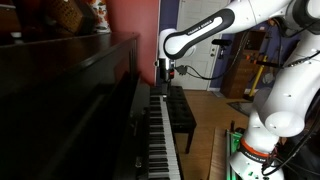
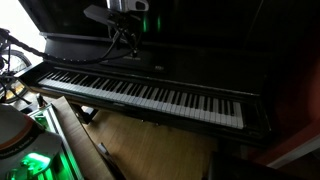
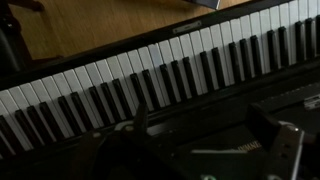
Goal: Press a black key on the right middle keys of the piano
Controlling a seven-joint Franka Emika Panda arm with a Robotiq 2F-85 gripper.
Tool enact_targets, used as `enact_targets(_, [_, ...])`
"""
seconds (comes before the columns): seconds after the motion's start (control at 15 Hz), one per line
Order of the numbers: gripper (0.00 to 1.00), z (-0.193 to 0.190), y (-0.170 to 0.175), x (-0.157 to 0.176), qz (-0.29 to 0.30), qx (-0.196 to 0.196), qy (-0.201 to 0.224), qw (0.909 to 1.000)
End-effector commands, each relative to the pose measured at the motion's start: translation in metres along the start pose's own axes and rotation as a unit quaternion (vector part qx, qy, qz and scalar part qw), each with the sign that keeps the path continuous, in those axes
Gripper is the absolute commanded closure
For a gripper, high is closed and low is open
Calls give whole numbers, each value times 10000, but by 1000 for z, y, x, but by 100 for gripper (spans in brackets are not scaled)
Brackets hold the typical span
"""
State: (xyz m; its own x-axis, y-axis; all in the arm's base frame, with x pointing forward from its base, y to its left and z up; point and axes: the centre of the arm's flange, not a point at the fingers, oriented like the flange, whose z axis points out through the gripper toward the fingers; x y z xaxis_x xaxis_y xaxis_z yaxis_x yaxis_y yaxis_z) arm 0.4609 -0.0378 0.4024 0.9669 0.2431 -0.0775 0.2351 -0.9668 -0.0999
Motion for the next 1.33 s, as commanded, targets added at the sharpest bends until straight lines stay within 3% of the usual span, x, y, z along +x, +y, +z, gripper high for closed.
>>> enact_targets(0.0, [0, 19, 45, -16, -287, -158, -72, 9994])
enact_targets(0.27, [0, 43, 93, -31, -352, -213, -207, 9989])
enact_targets(0.33, [0, 26, 73, -27, -283, -135, -164, 9994])
enact_targets(0.73, [0, 26, 74, -24, -305, -151, -161, 9993])
enact_targets(1.27, [0, 90, 100, -1, -625, -712, -144, 9954])
